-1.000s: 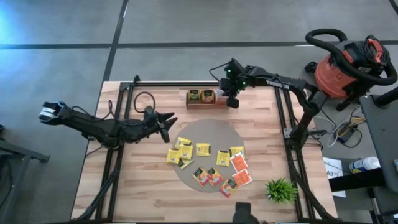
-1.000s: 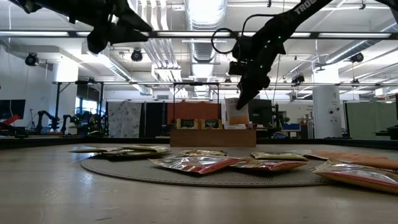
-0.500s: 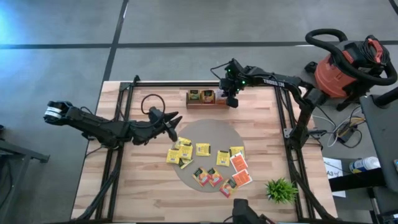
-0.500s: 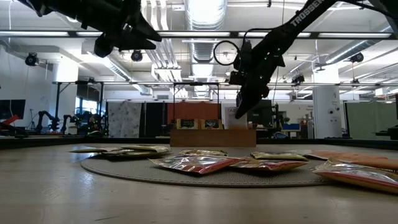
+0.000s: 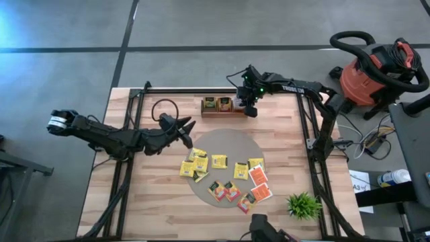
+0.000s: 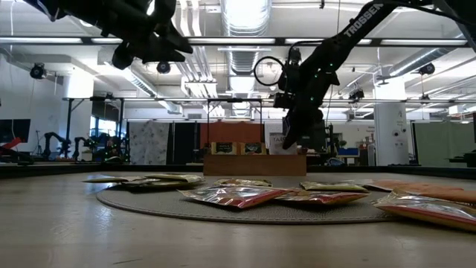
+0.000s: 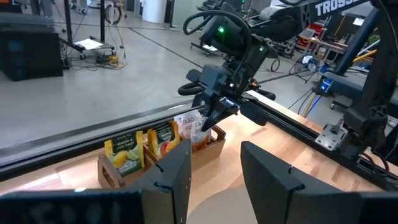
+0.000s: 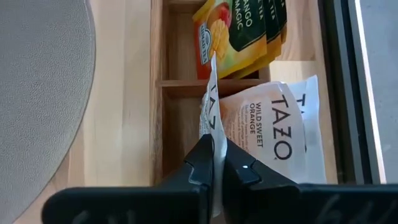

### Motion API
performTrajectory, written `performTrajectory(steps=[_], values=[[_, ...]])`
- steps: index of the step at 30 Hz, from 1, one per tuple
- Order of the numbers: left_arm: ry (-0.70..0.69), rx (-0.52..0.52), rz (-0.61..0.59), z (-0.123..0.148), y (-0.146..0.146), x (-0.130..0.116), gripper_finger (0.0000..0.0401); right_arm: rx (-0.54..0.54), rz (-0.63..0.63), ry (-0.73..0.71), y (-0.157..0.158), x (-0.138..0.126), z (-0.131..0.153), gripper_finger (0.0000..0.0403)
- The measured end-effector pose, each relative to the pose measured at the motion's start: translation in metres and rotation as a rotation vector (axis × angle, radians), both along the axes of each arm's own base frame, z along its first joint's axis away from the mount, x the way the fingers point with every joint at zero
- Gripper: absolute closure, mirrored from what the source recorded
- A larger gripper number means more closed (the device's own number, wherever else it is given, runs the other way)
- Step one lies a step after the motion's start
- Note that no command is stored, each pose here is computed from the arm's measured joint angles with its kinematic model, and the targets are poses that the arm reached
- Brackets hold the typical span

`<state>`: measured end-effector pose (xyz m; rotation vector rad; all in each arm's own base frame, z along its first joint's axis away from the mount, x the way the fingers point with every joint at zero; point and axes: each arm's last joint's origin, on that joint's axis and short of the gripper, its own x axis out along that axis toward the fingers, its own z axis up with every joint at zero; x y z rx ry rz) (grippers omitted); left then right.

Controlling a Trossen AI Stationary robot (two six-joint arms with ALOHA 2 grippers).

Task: Pick & Place Tea
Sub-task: Put the top left white tea bag into the right compartment of the wooden organizer, then put the yellow tea bag into the left compartment of the wooden organizer

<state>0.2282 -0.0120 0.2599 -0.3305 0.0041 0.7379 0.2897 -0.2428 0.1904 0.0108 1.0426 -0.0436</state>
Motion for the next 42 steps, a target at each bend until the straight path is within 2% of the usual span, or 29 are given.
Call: performTrajectory(steps=[3,9,16,31,36,42], values=[[0.001,0.000,0.005,0.000,0.001,0.000,0.0268,-0.005,-0.002,0.002,0.000,0.000,0.000,0.0380],[0.007,0.002,0.011,0.000,0.003,0.000,0.0268,-0.098,-0.075,0.079,-0.004,-0.002,0.000,0.0363],[0.007,0.002,0.015,0.000,0.004,0.000,0.0268,-0.111,-0.073,0.070,-0.003,-0.002,0.004,0.0358],[0.009,0.002,0.015,-0.001,0.004,0.000,0.0268,-0.119,-0.119,0.071,-0.004,-0.002,0.011,0.0314],[0.009,0.002,0.015,-0.001,0.004,0.000,0.0268,-0.232,-0.164,0.116,-0.010,-0.001,0.030,0.0297],[0.020,0.007,0.014,-0.001,0.004,0.000,0.0268,-0.333,-0.180,0.019,-0.007,-0.006,0.076,0.0304]])
